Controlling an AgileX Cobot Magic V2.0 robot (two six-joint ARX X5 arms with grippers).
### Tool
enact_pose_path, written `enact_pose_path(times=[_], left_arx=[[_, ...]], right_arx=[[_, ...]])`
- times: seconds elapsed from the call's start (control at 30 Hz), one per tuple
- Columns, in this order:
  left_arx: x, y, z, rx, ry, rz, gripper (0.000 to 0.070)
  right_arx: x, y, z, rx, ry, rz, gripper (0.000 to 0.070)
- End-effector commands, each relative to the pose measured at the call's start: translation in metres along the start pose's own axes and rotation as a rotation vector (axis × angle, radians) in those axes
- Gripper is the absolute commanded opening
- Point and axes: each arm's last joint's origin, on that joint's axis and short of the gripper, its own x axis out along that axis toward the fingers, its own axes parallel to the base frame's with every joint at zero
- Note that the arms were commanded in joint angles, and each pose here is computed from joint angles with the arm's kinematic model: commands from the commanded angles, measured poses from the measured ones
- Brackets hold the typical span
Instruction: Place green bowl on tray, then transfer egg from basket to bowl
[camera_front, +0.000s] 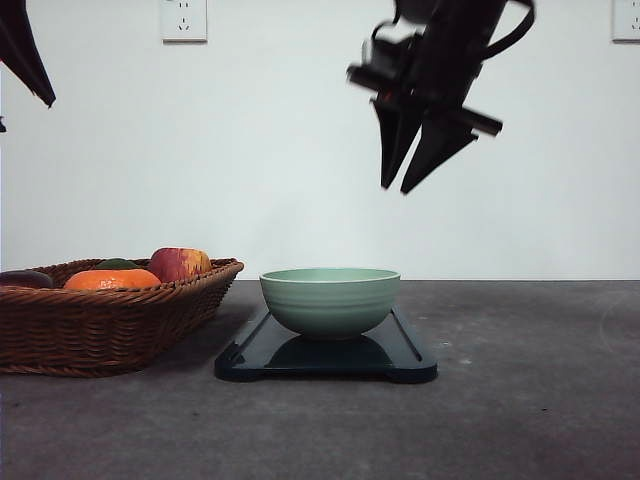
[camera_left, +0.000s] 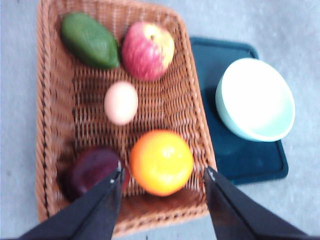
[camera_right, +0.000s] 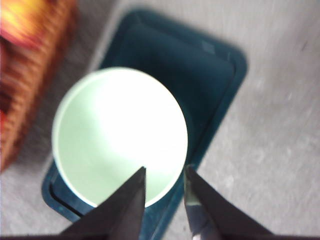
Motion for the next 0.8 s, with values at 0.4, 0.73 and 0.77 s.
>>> enact_pose_path(times=[0.4, 0.73, 0.77], left_arx=[[-0.003, -0.002, 0.004, 0.033, -0.001, -0.005, 0.0321], [-0.003, -0.002, 0.002, 0.055, 0.018, -0.003, 0.0311], [-0.003, -0.002, 0.002, 0.057, 0.019, -0.004, 0.0311]], right_arx=[[-0.039, -0.004, -0.136, -0.067, -0.254, 0.024, 0.0146], [-0.077, -0.006, -0.203, -0.057, -0.312, -0.059, 0.0147], [-0.08, -0.006, -0.206, -0.056, -0.312, -0.065, 0.0147]])
